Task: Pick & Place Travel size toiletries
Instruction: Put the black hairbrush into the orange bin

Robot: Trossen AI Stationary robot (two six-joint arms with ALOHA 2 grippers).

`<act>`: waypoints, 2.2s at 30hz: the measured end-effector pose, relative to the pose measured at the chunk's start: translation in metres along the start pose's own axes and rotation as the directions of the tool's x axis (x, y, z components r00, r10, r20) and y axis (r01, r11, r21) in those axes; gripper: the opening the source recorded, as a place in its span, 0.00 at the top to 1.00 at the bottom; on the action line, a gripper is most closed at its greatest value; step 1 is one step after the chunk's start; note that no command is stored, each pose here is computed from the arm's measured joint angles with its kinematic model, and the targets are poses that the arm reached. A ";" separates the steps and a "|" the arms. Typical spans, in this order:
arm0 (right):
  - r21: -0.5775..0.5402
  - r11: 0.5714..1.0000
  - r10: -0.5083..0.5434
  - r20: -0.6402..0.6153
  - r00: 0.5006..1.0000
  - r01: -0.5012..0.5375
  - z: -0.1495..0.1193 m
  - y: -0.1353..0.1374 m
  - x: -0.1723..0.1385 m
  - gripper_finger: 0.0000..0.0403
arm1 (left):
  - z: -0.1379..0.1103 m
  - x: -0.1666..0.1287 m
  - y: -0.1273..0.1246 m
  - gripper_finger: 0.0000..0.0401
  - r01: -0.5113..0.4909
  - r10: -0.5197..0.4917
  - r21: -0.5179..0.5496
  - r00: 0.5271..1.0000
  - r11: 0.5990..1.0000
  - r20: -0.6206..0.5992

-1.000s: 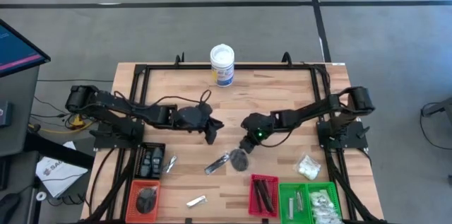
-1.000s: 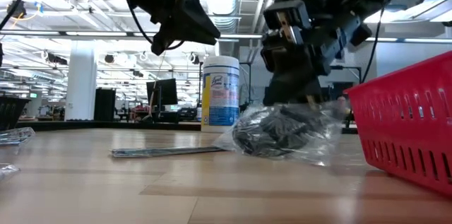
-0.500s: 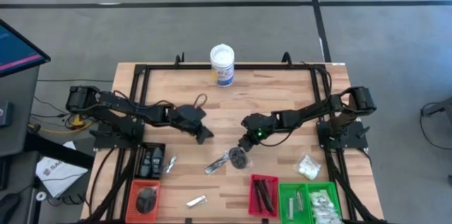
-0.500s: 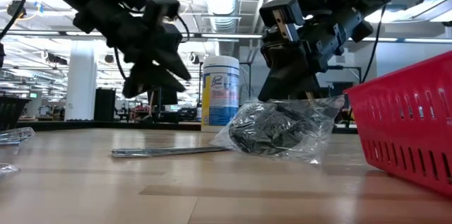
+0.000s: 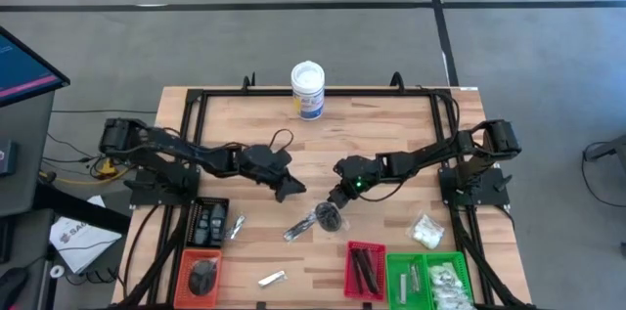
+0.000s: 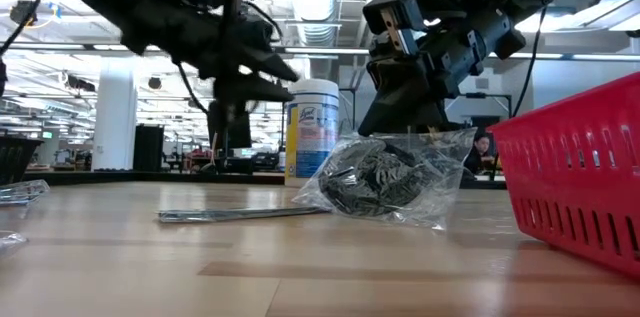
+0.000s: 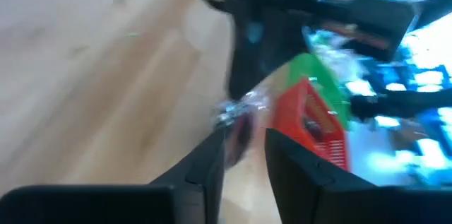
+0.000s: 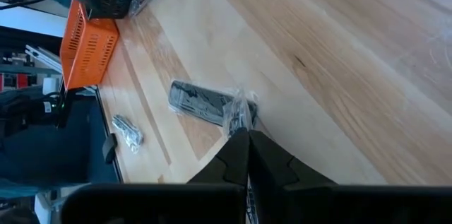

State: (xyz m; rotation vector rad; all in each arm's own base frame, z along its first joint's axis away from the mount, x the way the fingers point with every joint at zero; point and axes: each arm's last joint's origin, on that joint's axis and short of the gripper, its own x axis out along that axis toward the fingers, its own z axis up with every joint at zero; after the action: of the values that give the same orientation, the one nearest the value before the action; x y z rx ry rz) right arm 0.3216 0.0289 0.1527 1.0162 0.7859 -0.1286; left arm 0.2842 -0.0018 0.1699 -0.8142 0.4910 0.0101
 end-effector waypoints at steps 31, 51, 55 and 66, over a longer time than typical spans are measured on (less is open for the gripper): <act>-0.023 0.999 0.043 0.021 0.999 -0.042 -0.003 0.007 0.001 1.00 | -0.013 0.068 0.018 0.36 0.213 -0.206 0.121 0.976 0.970 -0.068; -0.023 0.999 0.037 0.036 0.999 -0.036 -0.002 0.007 0.001 1.00 | -0.021 0.076 0.028 0.47 0.177 -0.168 0.081 0.980 0.981 -0.109; -0.023 0.999 0.037 0.036 0.999 -0.037 -0.002 0.007 0.001 1.00 | -0.027 0.079 0.030 0.48 0.179 -0.170 0.058 0.977 0.982 -0.131; -0.023 0.999 0.036 0.038 0.999 -0.036 -0.002 0.007 0.001 1.00 | -0.024 0.086 0.018 0.65 0.244 -0.233 0.069 0.962 0.967 -0.144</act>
State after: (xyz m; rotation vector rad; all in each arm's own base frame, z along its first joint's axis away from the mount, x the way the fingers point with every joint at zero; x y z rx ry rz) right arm 0.3244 0.0347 0.1568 1.0034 0.7325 -0.1078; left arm 0.3471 -0.0217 0.1072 -0.7882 0.5147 -0.2896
